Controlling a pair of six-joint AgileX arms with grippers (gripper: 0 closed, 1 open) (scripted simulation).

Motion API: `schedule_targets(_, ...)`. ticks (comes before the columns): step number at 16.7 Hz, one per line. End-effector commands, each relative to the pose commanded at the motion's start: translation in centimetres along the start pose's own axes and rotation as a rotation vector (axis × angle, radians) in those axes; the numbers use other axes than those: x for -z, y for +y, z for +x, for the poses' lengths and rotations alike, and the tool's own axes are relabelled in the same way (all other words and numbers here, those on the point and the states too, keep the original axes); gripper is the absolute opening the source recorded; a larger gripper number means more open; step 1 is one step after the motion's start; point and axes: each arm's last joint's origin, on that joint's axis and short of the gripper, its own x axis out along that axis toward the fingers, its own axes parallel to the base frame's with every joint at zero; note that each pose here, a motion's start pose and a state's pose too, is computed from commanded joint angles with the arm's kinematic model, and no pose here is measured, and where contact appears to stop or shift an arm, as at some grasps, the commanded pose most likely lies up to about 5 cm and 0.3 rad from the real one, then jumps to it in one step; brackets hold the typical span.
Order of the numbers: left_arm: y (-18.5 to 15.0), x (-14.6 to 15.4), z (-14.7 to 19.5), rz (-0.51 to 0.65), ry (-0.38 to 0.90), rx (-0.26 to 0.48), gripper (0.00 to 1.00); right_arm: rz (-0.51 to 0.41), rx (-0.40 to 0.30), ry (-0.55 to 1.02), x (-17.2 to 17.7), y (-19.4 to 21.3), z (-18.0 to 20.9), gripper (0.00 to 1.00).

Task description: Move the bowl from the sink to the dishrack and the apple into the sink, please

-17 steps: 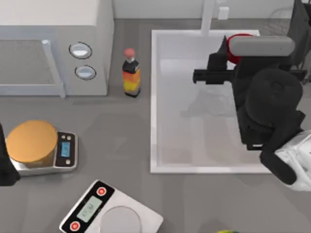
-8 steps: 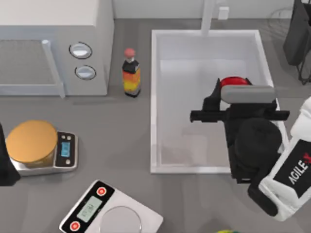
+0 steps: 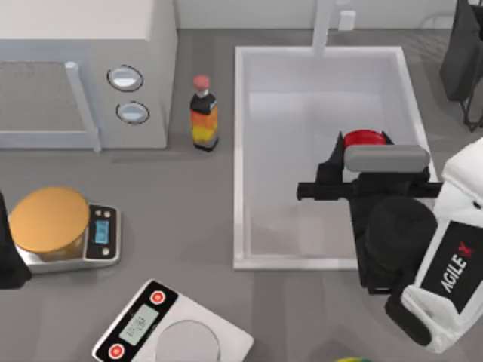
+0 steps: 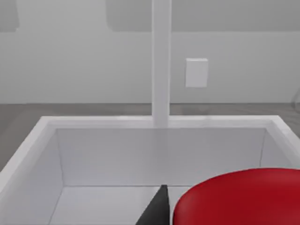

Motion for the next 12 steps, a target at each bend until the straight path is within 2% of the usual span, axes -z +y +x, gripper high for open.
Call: schedule_targets(12, 0.00, 0.00, 0.00, 0.000, 0.000, 0.000, 1.00, 0.000, 0.000, 0.000, 0.00, 0.00, 0.00, 0.98)
